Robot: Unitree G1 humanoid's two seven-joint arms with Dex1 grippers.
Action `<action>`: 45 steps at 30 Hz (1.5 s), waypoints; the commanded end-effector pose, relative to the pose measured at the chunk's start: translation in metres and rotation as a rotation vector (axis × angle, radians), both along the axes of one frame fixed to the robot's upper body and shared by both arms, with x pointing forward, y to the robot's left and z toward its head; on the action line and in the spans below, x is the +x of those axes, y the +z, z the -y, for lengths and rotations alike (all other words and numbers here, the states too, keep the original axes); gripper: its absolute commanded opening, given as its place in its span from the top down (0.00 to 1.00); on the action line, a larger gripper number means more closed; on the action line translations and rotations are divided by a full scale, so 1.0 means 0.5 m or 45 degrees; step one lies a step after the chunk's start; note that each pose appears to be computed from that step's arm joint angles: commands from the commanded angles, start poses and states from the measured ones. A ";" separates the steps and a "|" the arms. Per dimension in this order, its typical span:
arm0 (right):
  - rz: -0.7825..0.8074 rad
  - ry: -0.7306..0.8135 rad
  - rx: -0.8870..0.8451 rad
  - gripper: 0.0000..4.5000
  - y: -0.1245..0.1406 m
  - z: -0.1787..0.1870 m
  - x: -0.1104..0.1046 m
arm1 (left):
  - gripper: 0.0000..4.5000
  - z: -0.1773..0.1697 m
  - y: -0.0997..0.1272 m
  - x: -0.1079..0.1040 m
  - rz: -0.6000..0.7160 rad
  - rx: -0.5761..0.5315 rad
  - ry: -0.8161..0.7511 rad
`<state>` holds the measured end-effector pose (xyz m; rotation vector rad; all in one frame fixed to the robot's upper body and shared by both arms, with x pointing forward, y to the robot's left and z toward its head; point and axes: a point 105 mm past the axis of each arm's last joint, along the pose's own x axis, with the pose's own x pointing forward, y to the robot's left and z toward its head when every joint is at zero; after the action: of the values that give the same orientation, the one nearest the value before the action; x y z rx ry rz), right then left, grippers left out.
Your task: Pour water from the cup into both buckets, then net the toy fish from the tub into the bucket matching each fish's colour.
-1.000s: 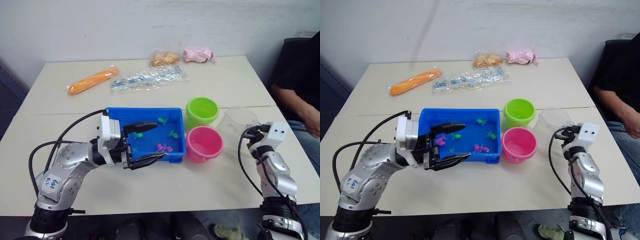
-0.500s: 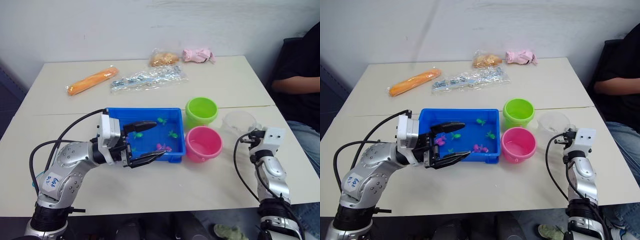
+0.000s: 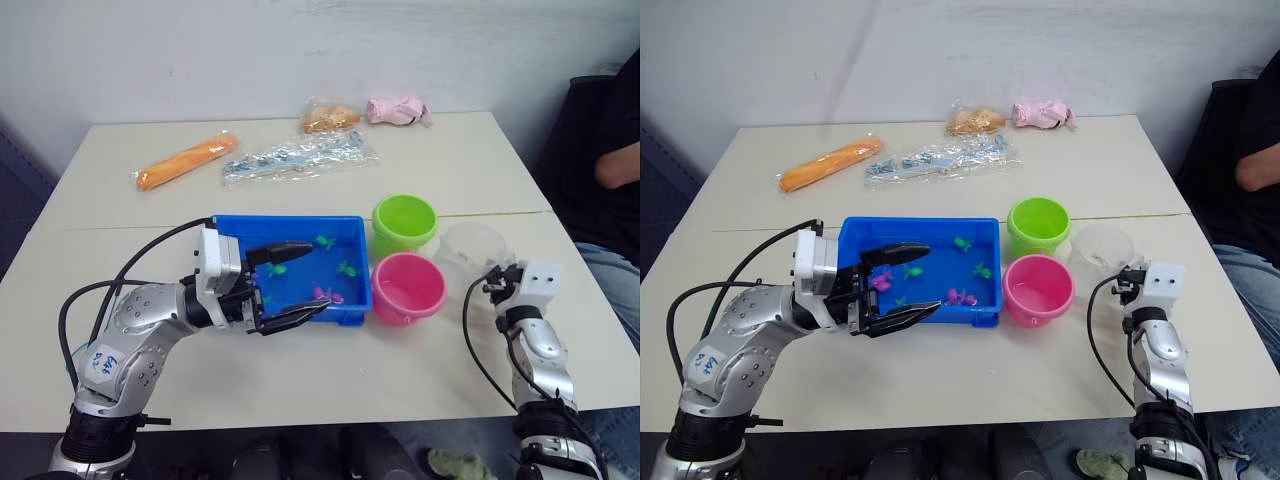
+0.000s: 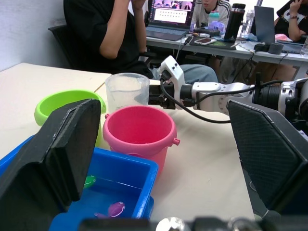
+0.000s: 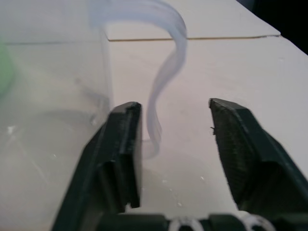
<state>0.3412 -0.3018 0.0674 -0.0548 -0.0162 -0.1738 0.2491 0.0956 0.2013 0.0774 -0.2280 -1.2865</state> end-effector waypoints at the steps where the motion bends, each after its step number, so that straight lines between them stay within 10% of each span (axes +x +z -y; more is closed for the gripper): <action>1: 0.061 -0.065 -0.007 0.11 0.030 0.045 -0.033 | 0.00 -0.006 0.010 -0.007 0.037 0.001 0.008; 10: 0.042 0.045 0.011 0.01 0.054 0.062 -0.146 | 0.00 -0.053 -0.006 -0.006 0.008 0.027 0.135; 17: 0.238 0.494 -0.332 0.01 0.226 0.002 -0.200 | 0.00 -0.177 0.004 -0.003 0.104 0.092 0.476; 26: 0.374 1.038 -0.349 0.01 0.306 -0.144 -0.193 | 0.00 -0.345 -0.026 -0.025 0.069 0.059 0.992; 38: 0.438 1.660 -0.389 0.01 0.230 -0.310 -0.206 | 0.00 -0.601 -0.142 -0.254 -0.175 0.003 1.907; 45: 0.403 1.813 -0.389 0.01 0.204 -0.325 -0.212 | 0.00 -0.620 -0.216 -0.376 -0.345 0.036 2.145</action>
<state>0.2372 -0.1405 0.1630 -0.2817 -0.3391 1.2316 0.0694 0.4031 0.0867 0.0403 0.1248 0.3565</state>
